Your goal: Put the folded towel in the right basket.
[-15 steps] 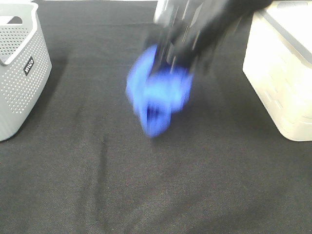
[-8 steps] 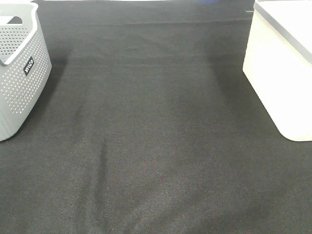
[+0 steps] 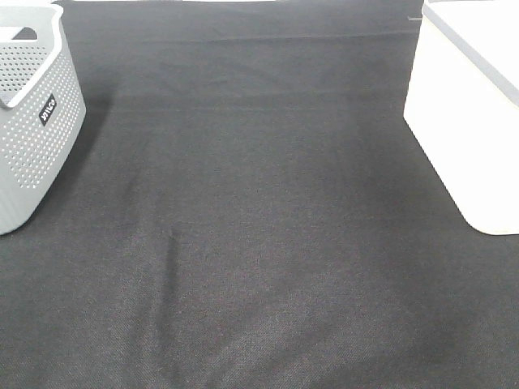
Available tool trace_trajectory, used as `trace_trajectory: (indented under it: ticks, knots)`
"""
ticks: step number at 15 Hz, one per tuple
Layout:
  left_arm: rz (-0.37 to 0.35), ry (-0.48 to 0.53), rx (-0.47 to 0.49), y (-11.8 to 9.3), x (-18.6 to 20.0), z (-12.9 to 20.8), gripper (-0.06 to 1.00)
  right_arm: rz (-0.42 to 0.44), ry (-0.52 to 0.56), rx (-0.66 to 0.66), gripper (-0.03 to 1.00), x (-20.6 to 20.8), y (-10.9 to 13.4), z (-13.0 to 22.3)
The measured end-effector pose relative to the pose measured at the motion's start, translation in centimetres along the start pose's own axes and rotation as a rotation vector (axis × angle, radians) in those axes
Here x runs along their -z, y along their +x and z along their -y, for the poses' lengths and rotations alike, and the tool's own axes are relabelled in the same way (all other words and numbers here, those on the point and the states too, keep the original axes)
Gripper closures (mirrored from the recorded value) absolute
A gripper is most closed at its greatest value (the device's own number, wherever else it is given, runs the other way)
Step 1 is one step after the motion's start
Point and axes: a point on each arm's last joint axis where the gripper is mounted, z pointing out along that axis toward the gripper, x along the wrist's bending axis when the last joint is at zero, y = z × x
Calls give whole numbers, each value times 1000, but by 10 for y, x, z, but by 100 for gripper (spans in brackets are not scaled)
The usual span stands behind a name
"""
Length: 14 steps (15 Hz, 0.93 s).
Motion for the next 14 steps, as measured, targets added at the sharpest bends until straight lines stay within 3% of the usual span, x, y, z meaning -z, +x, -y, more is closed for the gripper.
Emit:
trace_trajectory:
  ticks: [2,3,5,6,8,10,12,14]
  knots:
    - [0,0,0,0,0,0,-3,-11,51,-12,73,-26,-4,3]
    - [0,0,0,0,0,0,-3,2,100,-42,61,-49,-9,8]
    - [0,0,0,0,0,0,-3,70,159,-99,19,-74,-19,14]
    - [0,0,0,0,0,0,-3,87,174,-110,8,-81,-22,17]
    - [0,0,0,0,0,0,-3,88,178,-115,1,-83,-22,17]
    - [0,0,0,0,0,0,-3,53,161,-114,0,-76,-18,15]
    - [0,0,0,0,0,0,-3,-34,121,-98,-1,-62,-6,10]
    - [0,0,0,0,0,0,-3,-43,101,-79,-1,-53,4,7]
